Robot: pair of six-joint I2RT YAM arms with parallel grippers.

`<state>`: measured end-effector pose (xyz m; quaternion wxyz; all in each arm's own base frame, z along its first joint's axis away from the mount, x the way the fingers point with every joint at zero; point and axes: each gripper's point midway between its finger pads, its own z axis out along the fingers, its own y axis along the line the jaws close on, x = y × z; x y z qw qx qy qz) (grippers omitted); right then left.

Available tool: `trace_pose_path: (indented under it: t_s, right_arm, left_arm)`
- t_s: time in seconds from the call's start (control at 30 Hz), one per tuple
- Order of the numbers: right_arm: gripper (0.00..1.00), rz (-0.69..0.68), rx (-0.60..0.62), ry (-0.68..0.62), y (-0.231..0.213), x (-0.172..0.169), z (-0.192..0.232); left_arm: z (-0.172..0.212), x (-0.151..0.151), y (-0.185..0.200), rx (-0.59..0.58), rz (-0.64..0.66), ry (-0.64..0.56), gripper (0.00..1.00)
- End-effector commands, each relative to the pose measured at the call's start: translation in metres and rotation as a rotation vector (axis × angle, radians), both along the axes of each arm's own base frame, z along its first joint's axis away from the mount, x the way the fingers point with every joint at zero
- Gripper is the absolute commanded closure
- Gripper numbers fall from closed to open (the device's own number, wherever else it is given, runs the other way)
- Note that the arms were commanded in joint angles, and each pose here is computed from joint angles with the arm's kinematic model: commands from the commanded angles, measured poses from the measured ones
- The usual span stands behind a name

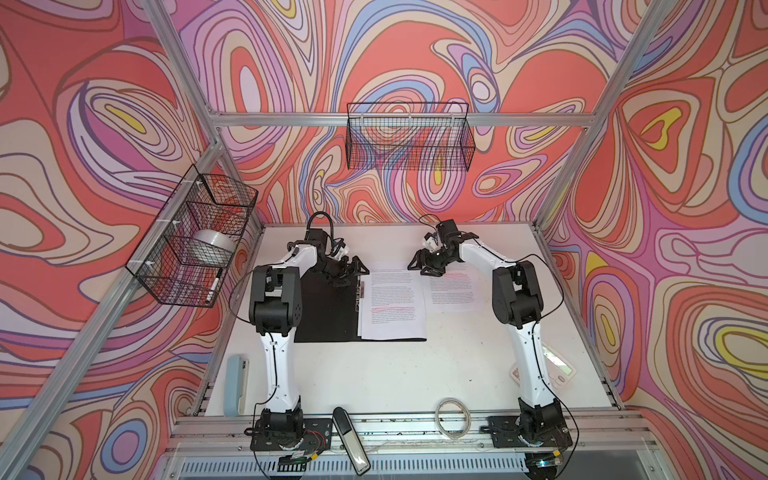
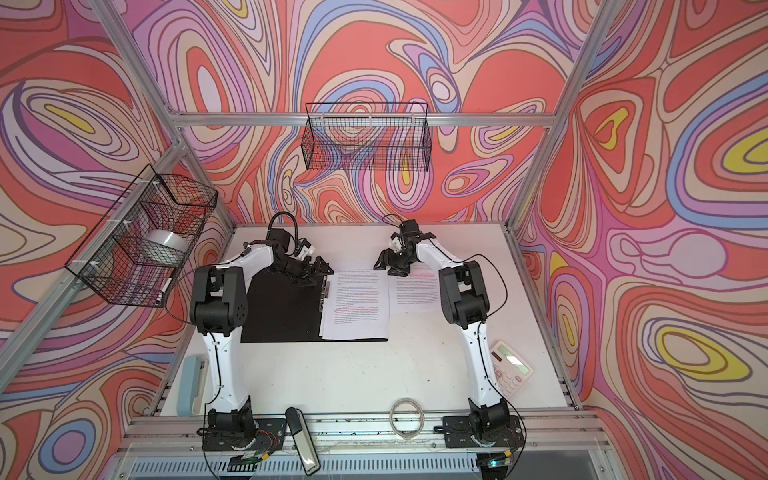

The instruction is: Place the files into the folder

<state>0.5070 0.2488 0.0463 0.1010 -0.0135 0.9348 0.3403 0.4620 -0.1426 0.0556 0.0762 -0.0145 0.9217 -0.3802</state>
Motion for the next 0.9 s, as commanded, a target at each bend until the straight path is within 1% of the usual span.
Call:
trace_pose_path:
  t_s: [0.0, 0.07, 0.13, 0.23, 0.3, 0.37, 0.43, 0.57, 0.7, 0.8, 0.87]
  right_arm:
    - [0.31, -0.045, -0.087, -0.064, -0.012, 0.008, 0.016]
    - [0.3, -0.112, -0.177, -0.137, -0.031, 0.013, 0.035]
    - [0.29, -0.187, -0.278, -0.185, -0.055, 0.011, 0.053]
    - [0.29, -0.287, -0.457, -0.191, -0.096, -0.008, 0.069]
    - [0.28, -0.315, -0.53, -0.181, -0.114, -0.025, 0.075]
    - [0.27, -0.346, -0.559, -0.168, -0.128, -0.045, 0.074]
    - [0.24, -0.366, -0.573, -0.109, -0.14, -0.064, 0.065]
    - [0.24, -0.384, -0.61, -0.045, -0.155, -0.093, 0.044]
    - [0.23, -0.401, -0.618, 0.005, -0.167, -0.109, 0.022]
    - [0.23, -0.457, -0.69, 0.036, -0.189, -0.118, 0.01]
    - [0.22, -0.487, -0.668, 0.04, -0.196, -0.121, 0.004]
  left_arm:
    - [-0.013, -0.004, 0.009, 0.044, 0.017, 0.047, 0.0]
    - [-0.003, -0.001, 0.018, 0.054, 0.037, 0.021, 0.0]
    - [0.011, 0.003, 0.029, 0.062, 0.054, -0.013, 0.0]
    - [0.037, 0.005, 0.04, 0.094, 0.054, -0.068, 0.0]
    - [0.055, 0.004, 0.042, 0.112, 0.04, -0.111, 0.0]
    - [0.07, 0.001, 0.041, 0.111, 0.031, -0.143, 0.0]
    - [0.082, -0.004, 0.038, 0.093, 0.02, -0.158, 0.0]
    - [0.095, -0.014, 0.033, 0.062, 0.004, -0.158, 0.0]
    - [0.1, -0.027, 0.03, 0.052, -0.001, -0.161, 0.0]
    - [0.104, -0.038, 0.029, 0.053, -0.013, -0.169, 0.0]
    - [0.107, -0.044, 0.029, 0.055, -0.017, -0.176, 0.0]
